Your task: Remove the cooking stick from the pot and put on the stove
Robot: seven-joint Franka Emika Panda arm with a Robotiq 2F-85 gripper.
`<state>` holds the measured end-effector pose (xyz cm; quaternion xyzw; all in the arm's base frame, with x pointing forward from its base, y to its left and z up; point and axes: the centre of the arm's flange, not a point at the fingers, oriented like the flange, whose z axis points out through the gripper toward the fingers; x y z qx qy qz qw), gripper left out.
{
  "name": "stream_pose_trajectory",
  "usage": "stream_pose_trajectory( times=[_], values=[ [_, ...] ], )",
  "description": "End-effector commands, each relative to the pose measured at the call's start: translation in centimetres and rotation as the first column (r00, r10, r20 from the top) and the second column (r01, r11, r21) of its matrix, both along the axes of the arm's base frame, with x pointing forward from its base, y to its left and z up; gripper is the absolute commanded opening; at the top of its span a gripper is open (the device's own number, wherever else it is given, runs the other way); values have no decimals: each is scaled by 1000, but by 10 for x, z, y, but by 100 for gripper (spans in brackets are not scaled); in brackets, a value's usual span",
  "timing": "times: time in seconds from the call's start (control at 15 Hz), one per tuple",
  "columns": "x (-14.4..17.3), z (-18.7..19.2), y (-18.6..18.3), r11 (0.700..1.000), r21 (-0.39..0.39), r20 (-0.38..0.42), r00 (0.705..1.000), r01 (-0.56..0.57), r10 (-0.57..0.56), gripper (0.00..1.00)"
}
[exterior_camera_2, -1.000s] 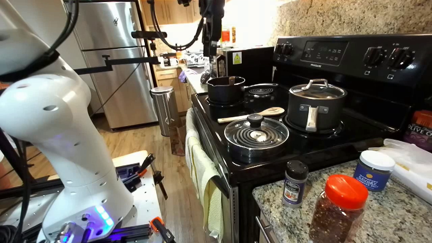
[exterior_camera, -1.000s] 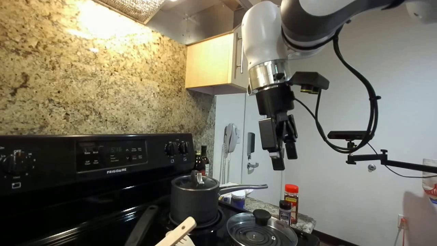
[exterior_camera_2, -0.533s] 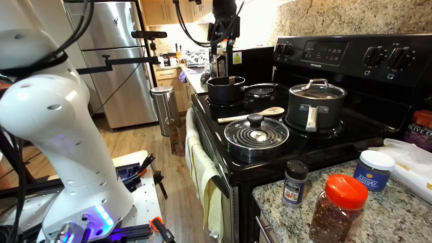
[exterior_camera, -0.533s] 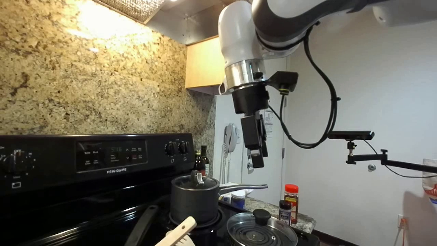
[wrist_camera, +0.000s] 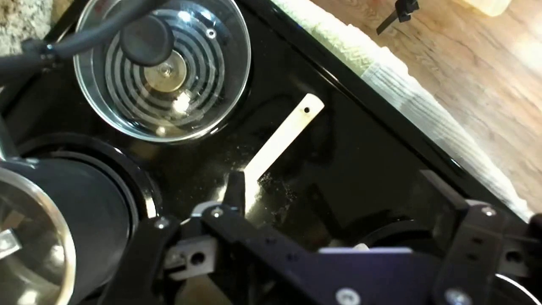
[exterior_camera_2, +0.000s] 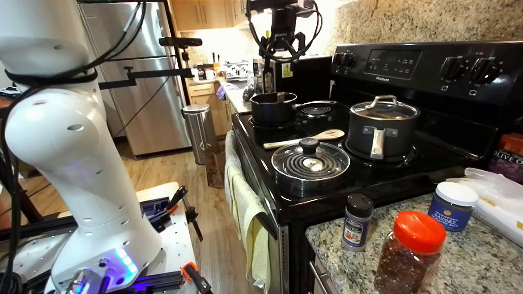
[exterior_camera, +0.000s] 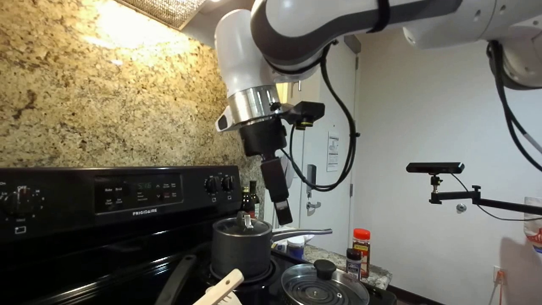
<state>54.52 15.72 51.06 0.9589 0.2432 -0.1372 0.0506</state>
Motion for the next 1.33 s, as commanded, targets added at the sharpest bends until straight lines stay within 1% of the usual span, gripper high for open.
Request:
stream_pose_trajectory(
  times=[0.0, 0.2, 0.27, 0.4, 0.73, 0.87, 0.93, 1.0, 1.07, 1.13, 1.27],
  values=[
    [36, -4, 32, 983, -10, -60, 981, -186, 185, 100],
    [45, -15, 54, 947, -5, -102, 942, -321, 319, 100],
    [25, -21, 44, 973, 10, -65, 971, -232, 232, 100],
    [28, -28, 49, 970, 10, -75, 967, -244, 244, 100],
    [27, -24, 44, 973, 8, -64, 971, -229, 229, 100],
    [30, -27, 45, 965, 46, -40, 965, -257, 259, 100],
    [34, -31, 47, 956, 60, -23, 957, -286, 288, 100],
    [39, -34, 49, 946, 58, 1, 948, -318, 319, 100],
    [44, -38, 52, 934, 82, 19, 937, -348, 348, 100],
    [49, -42, 55, 920, 102, 29, 925, -379, 379, 100],
    [59, -53, 60, 881, 139, 36, 891, -453, 452, 100]
  ],
)
